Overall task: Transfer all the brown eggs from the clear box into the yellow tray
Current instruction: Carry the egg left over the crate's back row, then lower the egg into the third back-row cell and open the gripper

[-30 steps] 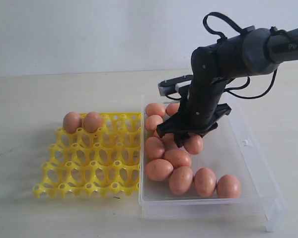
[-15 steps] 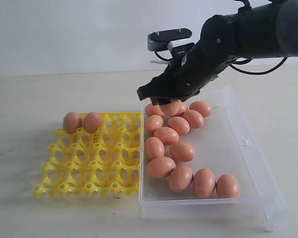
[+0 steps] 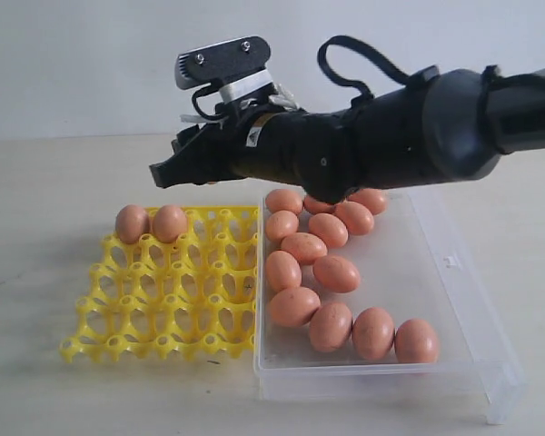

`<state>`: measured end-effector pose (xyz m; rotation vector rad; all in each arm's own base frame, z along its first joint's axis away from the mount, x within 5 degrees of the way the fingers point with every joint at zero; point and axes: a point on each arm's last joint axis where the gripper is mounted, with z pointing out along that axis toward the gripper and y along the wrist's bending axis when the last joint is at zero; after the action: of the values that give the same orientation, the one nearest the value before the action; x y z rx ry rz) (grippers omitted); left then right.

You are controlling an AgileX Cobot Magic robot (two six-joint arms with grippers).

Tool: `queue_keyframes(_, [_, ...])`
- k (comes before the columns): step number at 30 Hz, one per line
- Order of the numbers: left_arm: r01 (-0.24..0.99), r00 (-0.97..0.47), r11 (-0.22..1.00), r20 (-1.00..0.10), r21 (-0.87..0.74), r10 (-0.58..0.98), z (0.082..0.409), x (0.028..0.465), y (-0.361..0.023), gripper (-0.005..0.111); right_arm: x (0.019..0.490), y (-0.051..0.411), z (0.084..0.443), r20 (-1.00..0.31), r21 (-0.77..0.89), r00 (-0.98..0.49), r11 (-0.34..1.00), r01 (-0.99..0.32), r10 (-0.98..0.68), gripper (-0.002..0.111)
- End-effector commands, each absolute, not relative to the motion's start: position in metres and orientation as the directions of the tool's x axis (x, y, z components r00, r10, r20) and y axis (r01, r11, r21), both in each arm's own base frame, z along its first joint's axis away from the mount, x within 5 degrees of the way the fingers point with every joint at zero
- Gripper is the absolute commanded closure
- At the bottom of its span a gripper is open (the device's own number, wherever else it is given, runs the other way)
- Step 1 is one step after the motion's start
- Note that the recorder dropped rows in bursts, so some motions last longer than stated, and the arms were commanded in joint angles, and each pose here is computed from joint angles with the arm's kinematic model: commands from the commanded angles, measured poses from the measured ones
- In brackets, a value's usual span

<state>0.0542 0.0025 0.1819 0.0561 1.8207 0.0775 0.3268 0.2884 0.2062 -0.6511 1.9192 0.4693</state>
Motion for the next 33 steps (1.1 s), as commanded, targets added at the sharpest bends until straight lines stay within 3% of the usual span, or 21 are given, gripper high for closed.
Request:
queue_keyframes(1, [-0.005, -0.23, 0.997, -0.971, 0.076, 0.072, 0.184, 0.054, 0.002, 0.107, 0.33, 0.301, 0.188, -0.941, 0.027, -0.278, 0.776, -0.63, -0.192, 0.108])
queue_keyframes(12, [-0.005, -0.23, 0.997, -0.971, 0.076, 0.072, 0.184, 0.054, 0.002, 0.107, 0.357, 0.319, 0.143, -0.926, 0.047, -0.326, 0.798, -0.601, -0.191, 0.108])
queue_keyframes(33, [-0.005, -0.23, 0.997, -0.971, 0.076, 0.072, 0.184, 0.054, 0.002, 0.107, 0.372, 0.313, 0.128, -0.92, 0.02, -0.338, 0.836, -0.548, -0.199, 0.108])
